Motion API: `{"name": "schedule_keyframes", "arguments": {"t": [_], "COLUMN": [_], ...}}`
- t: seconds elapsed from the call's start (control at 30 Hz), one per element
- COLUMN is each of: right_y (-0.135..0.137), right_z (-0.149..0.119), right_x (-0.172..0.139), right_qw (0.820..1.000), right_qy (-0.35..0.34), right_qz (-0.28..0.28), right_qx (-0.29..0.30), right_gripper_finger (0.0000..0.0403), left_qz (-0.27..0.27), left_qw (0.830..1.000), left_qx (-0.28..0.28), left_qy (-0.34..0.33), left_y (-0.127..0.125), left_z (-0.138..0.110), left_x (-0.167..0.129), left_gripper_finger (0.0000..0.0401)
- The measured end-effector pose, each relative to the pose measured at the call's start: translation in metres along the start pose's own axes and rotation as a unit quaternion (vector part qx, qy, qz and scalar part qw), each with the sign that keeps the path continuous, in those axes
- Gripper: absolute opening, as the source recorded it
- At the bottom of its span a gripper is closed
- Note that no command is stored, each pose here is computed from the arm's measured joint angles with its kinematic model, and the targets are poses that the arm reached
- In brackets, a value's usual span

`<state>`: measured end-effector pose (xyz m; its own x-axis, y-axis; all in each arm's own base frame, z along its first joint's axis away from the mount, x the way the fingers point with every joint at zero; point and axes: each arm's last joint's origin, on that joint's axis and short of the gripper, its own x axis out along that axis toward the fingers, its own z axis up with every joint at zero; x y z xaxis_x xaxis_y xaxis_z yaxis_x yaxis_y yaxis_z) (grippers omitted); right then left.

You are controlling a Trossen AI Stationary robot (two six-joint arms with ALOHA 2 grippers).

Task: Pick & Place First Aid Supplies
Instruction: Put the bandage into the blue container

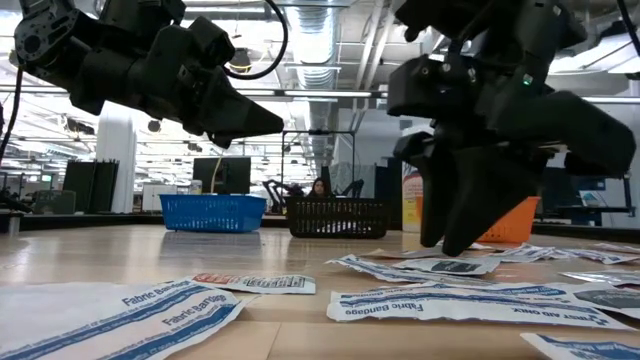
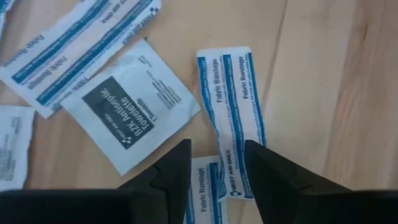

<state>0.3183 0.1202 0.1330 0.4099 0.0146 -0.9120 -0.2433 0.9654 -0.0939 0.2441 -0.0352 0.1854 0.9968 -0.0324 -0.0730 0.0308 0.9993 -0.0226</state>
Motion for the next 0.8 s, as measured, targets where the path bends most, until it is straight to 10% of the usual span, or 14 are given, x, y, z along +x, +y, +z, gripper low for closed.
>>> {"name": "schedule_keyframes", "arguments": {"t": [0.8], "right_y": [-0.023], "right_z": [0.000], "right_x": [-0.006], "right_qw": [0.998], "right_qy": [0.003], "right_qz": [0.053], "right_qx": [0.046], "right_gripper_finger": [0.0012], "left_qz": [0.000], "left_qw": [1.000], "left_qx": [-0.001], "left_qy": [0.000], "left_y": [0.000], "left_z": [0.000], "left_x": [0.000], "left_gripper_finger": [0.0053]}}
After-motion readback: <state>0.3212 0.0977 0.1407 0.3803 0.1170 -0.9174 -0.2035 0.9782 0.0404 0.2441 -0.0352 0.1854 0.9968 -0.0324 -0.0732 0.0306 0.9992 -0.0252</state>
